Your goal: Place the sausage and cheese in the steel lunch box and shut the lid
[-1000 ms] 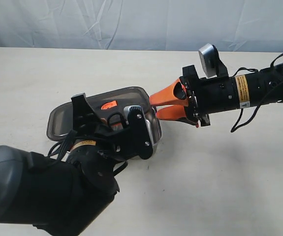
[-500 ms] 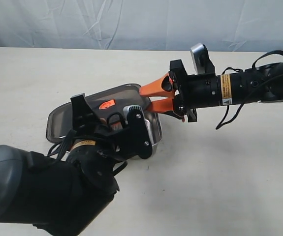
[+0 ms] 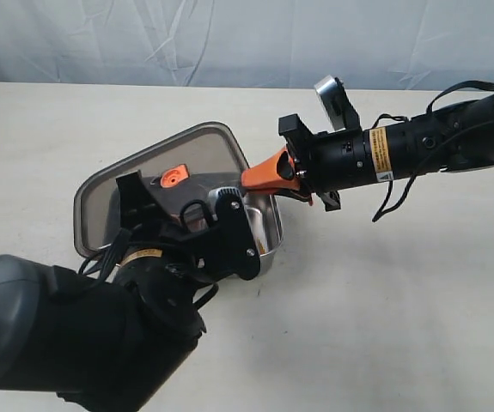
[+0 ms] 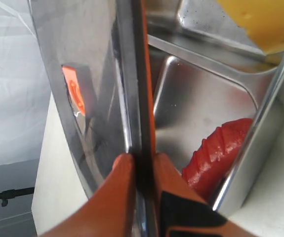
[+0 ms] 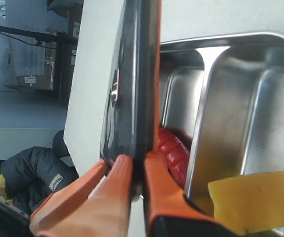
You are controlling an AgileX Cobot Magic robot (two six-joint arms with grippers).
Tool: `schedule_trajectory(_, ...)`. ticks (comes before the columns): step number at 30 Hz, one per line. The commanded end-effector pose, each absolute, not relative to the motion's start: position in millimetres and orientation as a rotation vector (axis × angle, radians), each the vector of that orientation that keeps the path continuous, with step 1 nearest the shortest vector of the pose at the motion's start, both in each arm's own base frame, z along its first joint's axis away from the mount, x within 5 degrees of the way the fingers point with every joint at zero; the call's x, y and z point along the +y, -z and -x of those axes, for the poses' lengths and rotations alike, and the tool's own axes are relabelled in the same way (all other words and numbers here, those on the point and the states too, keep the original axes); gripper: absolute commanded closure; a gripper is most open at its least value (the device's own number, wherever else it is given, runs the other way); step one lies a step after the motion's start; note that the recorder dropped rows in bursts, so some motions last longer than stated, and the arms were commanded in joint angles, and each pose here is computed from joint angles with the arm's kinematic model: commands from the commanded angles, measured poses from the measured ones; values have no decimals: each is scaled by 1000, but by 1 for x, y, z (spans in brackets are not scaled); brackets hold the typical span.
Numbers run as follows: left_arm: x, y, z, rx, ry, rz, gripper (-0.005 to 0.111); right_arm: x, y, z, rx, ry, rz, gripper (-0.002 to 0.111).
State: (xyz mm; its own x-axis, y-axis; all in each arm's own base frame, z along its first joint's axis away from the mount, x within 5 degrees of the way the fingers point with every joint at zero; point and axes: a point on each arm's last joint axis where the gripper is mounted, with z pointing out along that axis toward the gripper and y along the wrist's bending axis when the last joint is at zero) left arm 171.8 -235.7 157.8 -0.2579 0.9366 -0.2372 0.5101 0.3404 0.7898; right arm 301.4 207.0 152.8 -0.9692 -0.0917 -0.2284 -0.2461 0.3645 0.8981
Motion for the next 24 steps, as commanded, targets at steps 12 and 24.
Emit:
schedule_trajectory(12, -237, -167, -171, 1829, -786, -1294, 107, 211, -154, -296, 2487, -1723, 312, 109)
schedule_trajectory(24, -245, -165, -167, 1835, -640, -1354, 99, 211, -154, -296, 2486, -1728, 314, 109)
